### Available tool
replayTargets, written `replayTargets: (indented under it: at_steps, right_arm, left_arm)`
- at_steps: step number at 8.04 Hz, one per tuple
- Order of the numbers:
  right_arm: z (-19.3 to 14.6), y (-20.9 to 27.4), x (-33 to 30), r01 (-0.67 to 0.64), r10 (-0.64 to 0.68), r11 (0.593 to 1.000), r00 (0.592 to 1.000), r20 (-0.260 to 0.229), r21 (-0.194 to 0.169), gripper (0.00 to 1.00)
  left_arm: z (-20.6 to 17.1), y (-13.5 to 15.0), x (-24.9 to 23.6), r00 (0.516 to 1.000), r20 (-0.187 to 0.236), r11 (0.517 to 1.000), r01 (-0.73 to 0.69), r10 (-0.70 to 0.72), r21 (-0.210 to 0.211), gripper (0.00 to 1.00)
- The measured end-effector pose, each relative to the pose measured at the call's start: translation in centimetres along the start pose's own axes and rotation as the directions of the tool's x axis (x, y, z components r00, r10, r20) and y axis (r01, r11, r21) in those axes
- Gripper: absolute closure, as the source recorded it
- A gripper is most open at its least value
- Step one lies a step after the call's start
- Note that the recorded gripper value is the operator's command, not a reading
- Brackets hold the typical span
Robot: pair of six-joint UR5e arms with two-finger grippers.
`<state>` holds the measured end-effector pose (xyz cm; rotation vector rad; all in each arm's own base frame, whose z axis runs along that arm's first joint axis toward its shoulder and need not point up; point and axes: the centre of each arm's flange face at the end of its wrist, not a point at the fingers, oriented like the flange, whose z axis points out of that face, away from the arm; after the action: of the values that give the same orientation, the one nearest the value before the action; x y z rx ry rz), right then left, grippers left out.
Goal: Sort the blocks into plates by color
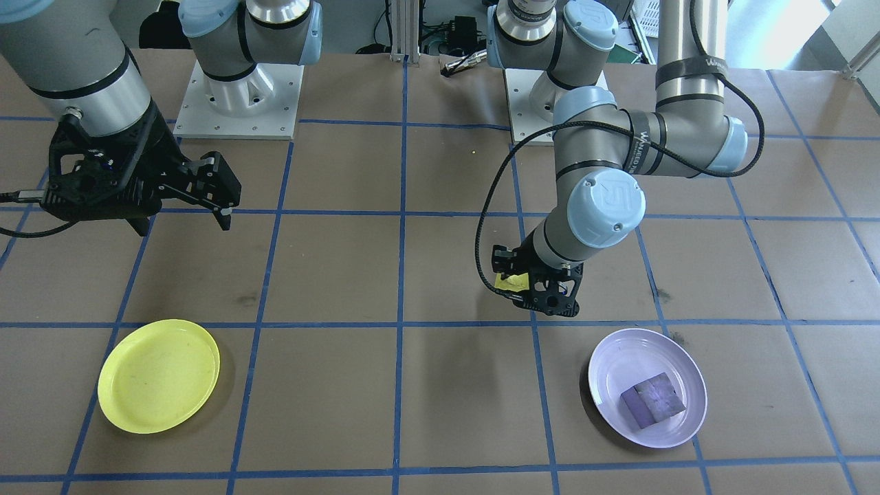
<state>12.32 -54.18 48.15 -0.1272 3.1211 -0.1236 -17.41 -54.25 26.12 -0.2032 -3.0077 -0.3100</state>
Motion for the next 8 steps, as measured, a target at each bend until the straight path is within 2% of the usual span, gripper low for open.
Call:
replayTargets:
  at_steps: [1,2,3,6,8]
  right_arm:
    - [0.0,0.0,0.0,-0.001,0.001,1.0,1.0,0.0,0.0,0.0]
    - [0.0,0.0,0.1,0.0,0.0,1.0,1.0,0.0,0.0,0.0]
    - [0.0,0.0,0.1,-0.001,0.001,1.0,1.0,-0.001,-0.001,0.0]
    - [0.2,-0.2,1.0,-0.014,0.014,1.0,1.0,-0.001,-0.006,0.0]
    - [0.4,-0.2,1.6,-0.022,0.022,1.0,1.0,0.0,-0.016,0.0]
  left_arm:
    - [-1.4,-0.4,3.9,0.997,-0.048,0.999,0.053,-0.053,-0.007,0.64]
    - [-1.6,-0.7,7.7,0.993,-0.078,0.996,0.089,-0.09,-0.02,0.64]
    - [-0.6,-1.0,10.8,0.989,-0.083,0.992,0.12,-0.123,-0.038,0.63]
    - [2.8,0.1,17.6,0.979,-0.055,0.979,0.191,-0.195,-0.069,0.62]
    - [4.7,1.2,21.2,0.98,-0.043,0.979,0.193,-0.196,-0.067,0.61]
